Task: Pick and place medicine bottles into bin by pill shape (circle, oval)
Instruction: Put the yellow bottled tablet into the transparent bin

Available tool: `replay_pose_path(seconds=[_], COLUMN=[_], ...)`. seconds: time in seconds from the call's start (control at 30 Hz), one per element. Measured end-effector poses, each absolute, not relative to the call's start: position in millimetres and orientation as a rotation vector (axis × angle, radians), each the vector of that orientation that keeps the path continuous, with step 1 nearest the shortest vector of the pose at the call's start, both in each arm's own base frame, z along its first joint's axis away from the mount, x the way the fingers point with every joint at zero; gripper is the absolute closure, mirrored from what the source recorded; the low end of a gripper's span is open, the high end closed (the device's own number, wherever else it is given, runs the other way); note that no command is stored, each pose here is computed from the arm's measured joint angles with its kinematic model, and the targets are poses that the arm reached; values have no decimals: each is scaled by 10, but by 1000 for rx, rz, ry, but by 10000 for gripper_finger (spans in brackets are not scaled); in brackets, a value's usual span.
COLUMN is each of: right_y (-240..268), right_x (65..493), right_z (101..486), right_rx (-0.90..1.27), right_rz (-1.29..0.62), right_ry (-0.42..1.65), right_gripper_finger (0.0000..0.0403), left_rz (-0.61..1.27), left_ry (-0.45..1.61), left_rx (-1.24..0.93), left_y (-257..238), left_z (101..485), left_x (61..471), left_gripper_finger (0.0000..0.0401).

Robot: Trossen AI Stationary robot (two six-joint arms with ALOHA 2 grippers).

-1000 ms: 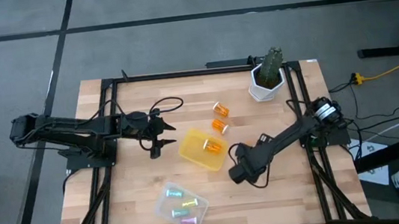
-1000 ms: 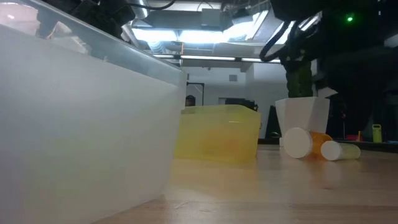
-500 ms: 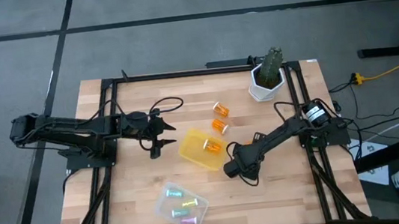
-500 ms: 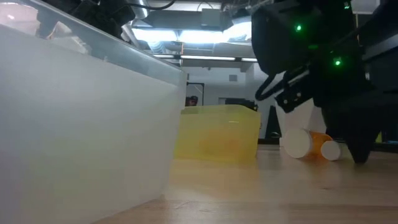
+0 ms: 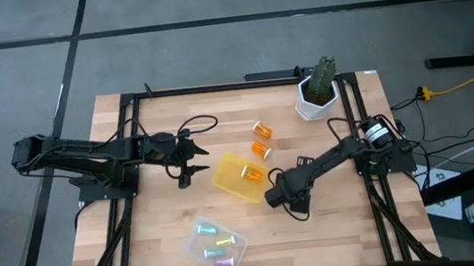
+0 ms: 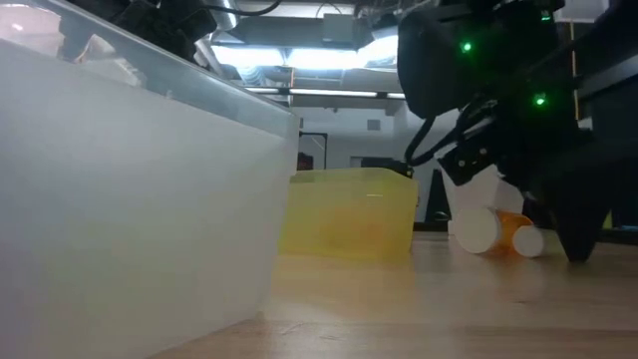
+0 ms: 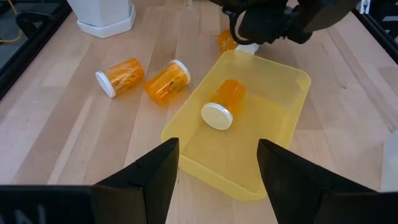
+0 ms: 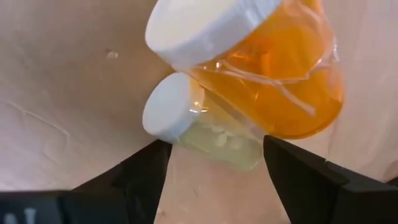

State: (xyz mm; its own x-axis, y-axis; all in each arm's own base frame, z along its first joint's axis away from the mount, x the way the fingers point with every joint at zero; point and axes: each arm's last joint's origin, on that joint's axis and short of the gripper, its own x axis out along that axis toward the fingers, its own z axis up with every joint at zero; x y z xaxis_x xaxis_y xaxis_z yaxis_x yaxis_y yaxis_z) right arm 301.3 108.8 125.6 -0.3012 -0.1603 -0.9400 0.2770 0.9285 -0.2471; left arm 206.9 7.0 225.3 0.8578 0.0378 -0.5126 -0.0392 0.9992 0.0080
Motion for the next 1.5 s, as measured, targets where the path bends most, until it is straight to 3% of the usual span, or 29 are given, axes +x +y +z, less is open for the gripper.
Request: replay_pose_path(seconds=[0.2, 0.43, 0.6, 1.37, 1.5], right_y=[1080, 1169, 1187, 1148, 1149], right_x=[3042, 3178, 3230, 3287, 3289], right_z=[1268, 1319, 1309, 1315, 1313], right_rx=[240, 366, 372, 286, 317], right_rz=[-454, -336, -280, -449, -490], right_ry=[1857, 1825, 1772, 1611, 1599], right_gripper_finger=[164, 173, 172, 171, 188], left_rz=[41, 41, 40, 40, 41], left_ry=[539, 538, 538, 539, 538], left_rx=[-3, -3, -3, -3, -3], left_y=[70, 69, 69, 69, 69], left_z=[2252, 2253, 2252, 2252, 2253], left_x=[2069, 2069, 2069, 2069, 2069], left_gripper_finger=[189, 189, 189, 189, 189])
